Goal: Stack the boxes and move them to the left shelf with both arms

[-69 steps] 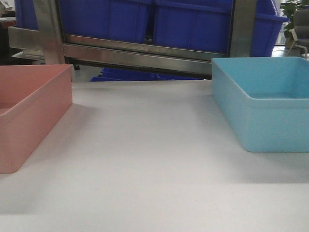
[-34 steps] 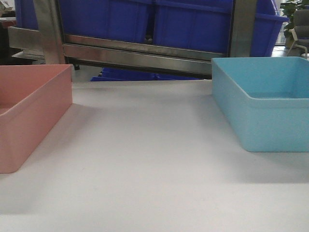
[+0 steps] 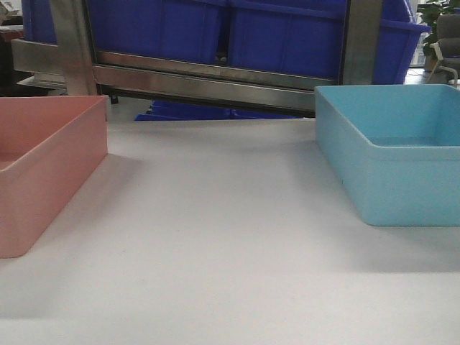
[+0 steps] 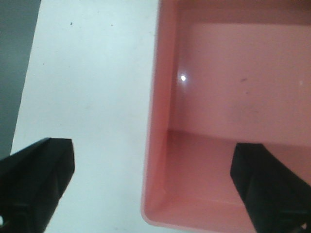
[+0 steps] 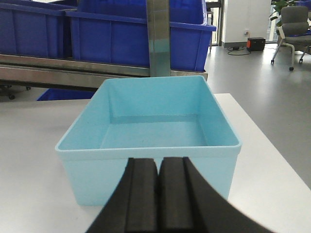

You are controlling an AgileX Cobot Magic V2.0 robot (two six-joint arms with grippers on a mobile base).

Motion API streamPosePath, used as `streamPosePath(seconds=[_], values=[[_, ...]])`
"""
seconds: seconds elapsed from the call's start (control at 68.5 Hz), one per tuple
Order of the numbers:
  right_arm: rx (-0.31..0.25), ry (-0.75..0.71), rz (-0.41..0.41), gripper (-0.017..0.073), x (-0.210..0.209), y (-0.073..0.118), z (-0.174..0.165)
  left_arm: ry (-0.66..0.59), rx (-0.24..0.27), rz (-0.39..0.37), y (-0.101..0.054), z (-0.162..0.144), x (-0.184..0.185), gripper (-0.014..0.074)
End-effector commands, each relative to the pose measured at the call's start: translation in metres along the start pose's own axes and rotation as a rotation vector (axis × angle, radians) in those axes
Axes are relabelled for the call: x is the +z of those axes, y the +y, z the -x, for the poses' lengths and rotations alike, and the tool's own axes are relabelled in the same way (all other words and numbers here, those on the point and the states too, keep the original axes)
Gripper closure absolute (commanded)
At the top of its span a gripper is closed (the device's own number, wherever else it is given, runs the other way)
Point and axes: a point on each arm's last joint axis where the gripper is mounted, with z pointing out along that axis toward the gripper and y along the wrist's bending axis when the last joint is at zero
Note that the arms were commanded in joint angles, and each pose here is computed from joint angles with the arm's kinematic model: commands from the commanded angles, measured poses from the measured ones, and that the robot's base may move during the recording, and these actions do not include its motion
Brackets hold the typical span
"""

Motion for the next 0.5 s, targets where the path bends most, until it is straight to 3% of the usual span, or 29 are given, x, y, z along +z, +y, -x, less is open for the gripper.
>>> streamPosePath(seconds=[0.0, 0.131, 0.292, 0.482], values=[[-0.018, -0.097, 0.015, 0.0504, -0.001, 0.002, 0.01, -0.05, -0.009, 0.021, 0.013, 0.018, 0.005, 0.0039], [-0.018, -0.096, 0.015, 0.0504, -0.001, 0.001, 0.01, -0.003, -0.031, -0.011, 0.018, 0.027, 0.049, 0.0039], [-0.018, -0.096, 0.015, 0.0504, -0.001, 0.001, 0.01, 0.065, -0.036, -0.095, 0.012, 0.028, 0.096, 0.0039], [-0.018, -0.096, 0.015, 0.0504, -0.001, 0.001, 0.01, 0.12, -0.035, -0.105, 0.011, 0.021, 0.132, 0.004]])
